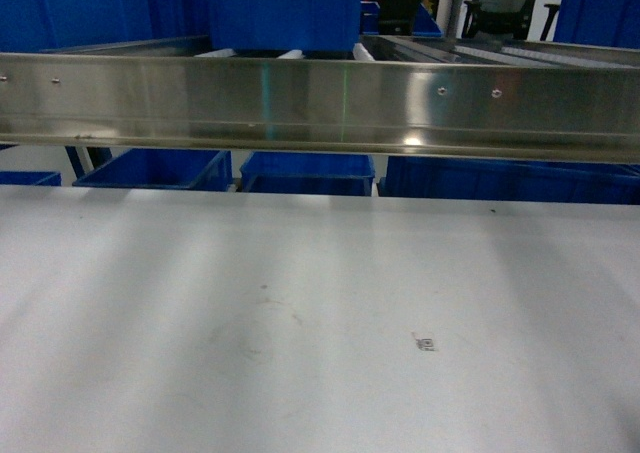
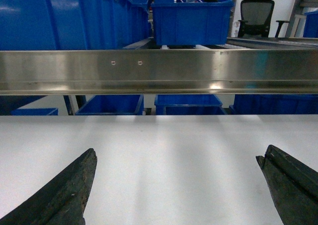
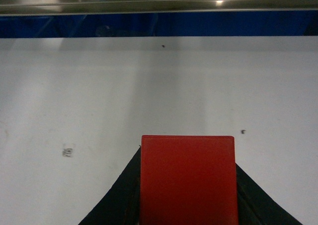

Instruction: Place magnetic block on left shelf second layer

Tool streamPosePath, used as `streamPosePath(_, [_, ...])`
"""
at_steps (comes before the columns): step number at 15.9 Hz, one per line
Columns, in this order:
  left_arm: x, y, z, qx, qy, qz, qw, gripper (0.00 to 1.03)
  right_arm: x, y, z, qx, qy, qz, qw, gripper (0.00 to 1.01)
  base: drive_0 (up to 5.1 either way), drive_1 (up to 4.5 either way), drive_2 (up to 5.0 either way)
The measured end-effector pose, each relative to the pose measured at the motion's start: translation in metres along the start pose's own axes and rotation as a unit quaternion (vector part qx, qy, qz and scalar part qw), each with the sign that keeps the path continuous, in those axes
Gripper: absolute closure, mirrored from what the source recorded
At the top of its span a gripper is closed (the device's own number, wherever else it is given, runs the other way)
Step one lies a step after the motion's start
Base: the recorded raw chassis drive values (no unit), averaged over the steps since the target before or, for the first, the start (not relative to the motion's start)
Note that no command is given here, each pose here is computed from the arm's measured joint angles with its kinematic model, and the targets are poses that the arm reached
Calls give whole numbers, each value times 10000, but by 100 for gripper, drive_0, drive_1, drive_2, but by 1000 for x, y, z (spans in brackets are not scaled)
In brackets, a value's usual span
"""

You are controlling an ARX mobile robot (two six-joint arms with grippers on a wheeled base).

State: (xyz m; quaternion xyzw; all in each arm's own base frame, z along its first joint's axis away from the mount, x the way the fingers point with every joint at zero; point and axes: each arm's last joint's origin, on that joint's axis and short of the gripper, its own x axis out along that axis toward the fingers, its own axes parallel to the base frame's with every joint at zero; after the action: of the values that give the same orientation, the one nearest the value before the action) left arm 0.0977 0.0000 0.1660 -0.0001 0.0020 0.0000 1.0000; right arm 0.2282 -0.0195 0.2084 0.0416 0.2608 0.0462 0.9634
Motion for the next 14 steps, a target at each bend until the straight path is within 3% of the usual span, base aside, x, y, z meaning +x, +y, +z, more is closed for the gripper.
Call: streamPosePath(14, [0,0,0,0,0,0,10000,5,0,0,0,2,9,4,10000,68,-495,247,247])
